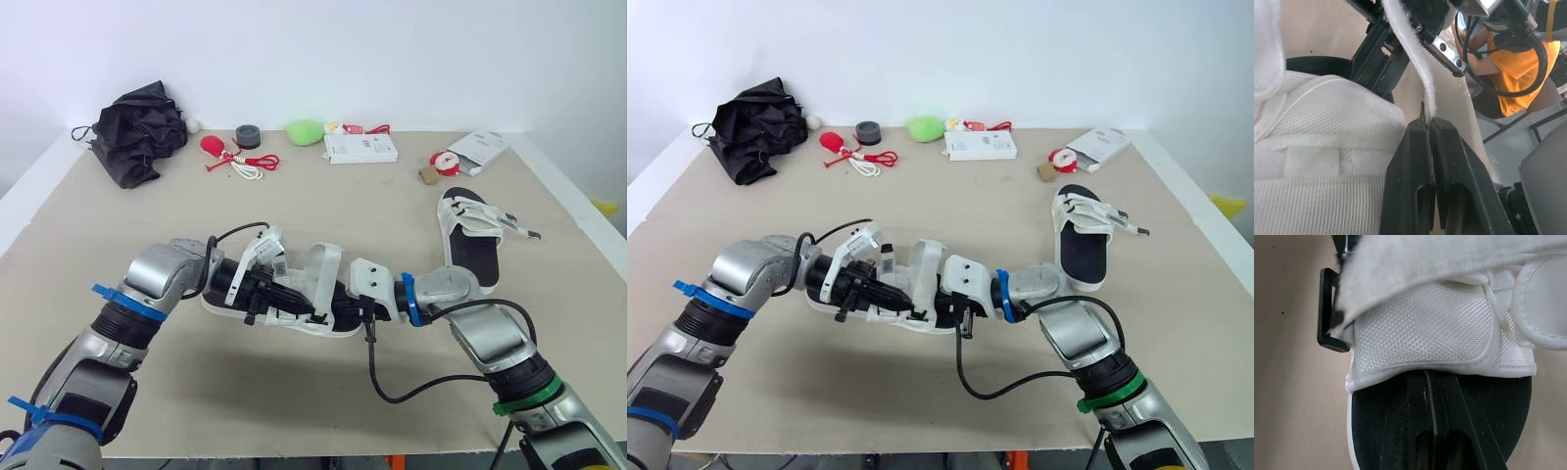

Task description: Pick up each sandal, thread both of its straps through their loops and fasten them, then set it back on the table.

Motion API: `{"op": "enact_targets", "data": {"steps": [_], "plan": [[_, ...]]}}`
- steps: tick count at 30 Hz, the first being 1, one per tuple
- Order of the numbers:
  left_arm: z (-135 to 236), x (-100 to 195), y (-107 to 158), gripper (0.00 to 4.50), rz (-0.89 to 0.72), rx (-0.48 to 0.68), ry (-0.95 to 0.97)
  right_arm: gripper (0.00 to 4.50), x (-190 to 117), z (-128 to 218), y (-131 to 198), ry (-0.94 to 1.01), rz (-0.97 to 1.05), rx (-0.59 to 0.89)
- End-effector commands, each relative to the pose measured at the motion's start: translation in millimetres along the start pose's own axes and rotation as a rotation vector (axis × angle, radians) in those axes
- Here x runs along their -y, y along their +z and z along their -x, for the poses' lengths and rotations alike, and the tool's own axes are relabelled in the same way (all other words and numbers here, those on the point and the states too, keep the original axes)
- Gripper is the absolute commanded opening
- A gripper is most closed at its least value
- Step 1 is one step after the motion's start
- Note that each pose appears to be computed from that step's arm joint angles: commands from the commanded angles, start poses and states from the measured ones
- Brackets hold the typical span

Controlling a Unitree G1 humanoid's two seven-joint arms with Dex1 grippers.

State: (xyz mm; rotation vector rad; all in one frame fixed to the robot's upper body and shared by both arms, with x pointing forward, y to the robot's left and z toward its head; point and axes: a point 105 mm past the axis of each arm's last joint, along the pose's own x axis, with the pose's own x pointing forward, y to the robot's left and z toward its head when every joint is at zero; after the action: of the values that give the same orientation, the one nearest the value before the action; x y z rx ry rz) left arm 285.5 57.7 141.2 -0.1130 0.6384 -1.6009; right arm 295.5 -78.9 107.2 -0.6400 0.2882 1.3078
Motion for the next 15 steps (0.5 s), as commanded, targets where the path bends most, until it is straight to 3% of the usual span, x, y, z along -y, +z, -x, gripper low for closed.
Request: {"op": "enact_targets", "data": {"steps": [1, 7, 15], "plan": [[-7, 4, -12, 0.03, 0.066, -0.024, -0.015, 0.0, -16, -11, -27, 0.055, -0.087, -0.082], [2, -3, -28, 0.03, 0.011, -0.108, 0.038, 0.0, -17, -10, -28, 0.053, -0.092, -0.083], [5, -11, -10, 0.03, 0.011, -0.033, 0.074, 0.0, -16, -10, -28, 0.054, -0.089, -0.084]]}}
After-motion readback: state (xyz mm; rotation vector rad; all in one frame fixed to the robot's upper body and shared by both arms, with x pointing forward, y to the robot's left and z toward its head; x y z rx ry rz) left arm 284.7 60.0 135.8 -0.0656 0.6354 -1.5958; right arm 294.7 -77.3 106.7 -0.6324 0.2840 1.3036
